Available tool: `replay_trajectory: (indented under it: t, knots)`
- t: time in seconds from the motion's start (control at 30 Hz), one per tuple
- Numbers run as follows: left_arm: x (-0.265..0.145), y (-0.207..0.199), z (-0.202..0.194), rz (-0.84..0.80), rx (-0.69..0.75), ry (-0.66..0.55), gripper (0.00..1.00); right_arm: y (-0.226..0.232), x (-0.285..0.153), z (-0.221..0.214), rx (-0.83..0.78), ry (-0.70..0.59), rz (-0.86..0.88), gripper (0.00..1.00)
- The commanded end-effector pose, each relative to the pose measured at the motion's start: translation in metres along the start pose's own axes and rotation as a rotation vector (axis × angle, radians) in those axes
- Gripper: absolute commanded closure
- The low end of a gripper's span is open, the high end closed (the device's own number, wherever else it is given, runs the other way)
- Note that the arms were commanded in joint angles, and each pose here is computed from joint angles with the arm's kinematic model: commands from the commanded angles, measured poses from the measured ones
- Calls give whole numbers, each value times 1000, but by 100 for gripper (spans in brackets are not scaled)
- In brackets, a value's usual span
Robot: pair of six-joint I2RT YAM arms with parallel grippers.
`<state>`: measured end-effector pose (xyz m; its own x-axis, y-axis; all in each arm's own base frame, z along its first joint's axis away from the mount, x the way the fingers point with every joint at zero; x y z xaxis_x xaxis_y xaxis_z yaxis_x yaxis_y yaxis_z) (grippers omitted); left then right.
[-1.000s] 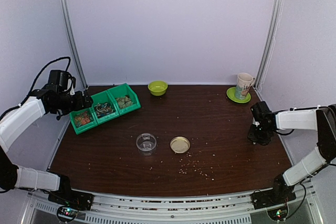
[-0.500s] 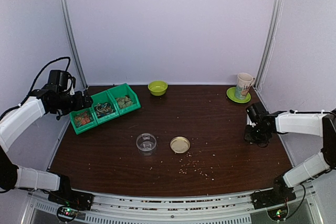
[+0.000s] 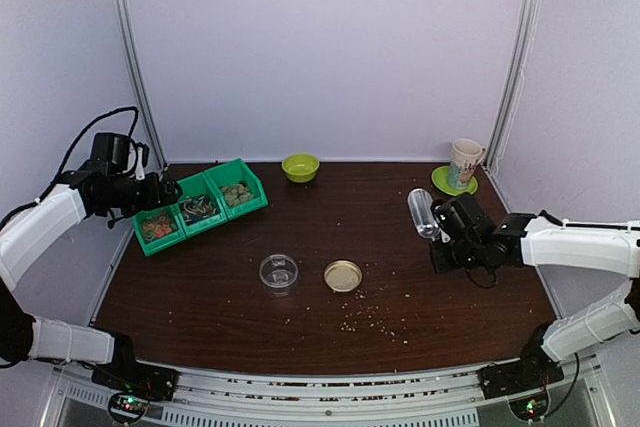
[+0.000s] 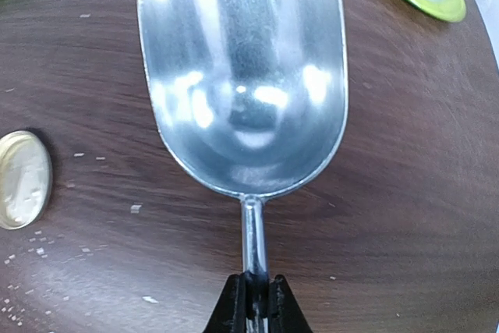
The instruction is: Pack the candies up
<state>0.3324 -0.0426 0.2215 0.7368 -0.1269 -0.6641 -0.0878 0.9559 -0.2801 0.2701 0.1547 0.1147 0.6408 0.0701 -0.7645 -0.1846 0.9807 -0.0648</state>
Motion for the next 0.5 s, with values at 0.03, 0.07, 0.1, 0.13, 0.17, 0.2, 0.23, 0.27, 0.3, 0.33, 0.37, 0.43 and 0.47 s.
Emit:
replay_trajectory:
  t: [0.03, 0.07, 0.1, 0.13, 0.17, 0.2, 0.23, 0.27, 0.3, 0.33, 0.37, 0.43, 0.47]
  knots:
    - [-5, -32, 9, -210, 70, -50, 4, 43, -31, 39, -150, -171, 83, 100]
    - [-5, -36, 8, -238, 75, -46, 4, 52, -37, 42, -180, -192, 99, 100]
    - [-5, -41, 8, -269, 85, -42, 4, 61, -43, 44, -213, -213, 112, 100]
    - [-5, -47, 7, -299, 96, -35, 4, 70, -49, 47, -247, -239, 125, 100]
    - [-5, -53, 5, -330, 107, -28, 5, 78, -54, 48, -281, -255, 141, 100]
    - [-5, -59, 3, -359, 122, -20, 5, 88, -59, 49, -317, -270, 161, 100]
    - [-6, -66, 1, -393, 140, -12, 6, 97, -64, 48, -349, -283, 183, 100]
    - [-7, -75, -2, -437, 159, -3, 7, 104, -68, 49, -378, -295, 202, 100]
    - [-10, -85, -4, -484, 177, 1, 8, 111, -72, 48, -402, -303, 219, 100]
    - [-12, -93, -7, -530, 193, 7, 8, 117, -76, 49, -420, -313, 231, 100]
    - [-15, -102, -10, -573, 211, 16, 8, 123, -79, 50, -439, -321, 242, 100]
    - [-19, -120, -20, -644, 254, 44, 9, 134, -85, 50, -477, -332, 254, 100]
    - [-21, -128, -24, -675, 274, 56, 9, 139, -87, 48, -498, -336, 259, 100]
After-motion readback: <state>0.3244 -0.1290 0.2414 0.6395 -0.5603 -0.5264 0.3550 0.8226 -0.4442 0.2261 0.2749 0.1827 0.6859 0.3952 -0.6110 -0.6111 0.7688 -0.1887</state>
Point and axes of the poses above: each gripper's point midway between its finger pads, its own x axis out along the fingers, its own y axis along the line the jaws close on, z = x × y, the point moved 2 cm from there along -x, back along the fingers, and after that the axes turned 1 degree about -x, right-handed, at the moved point
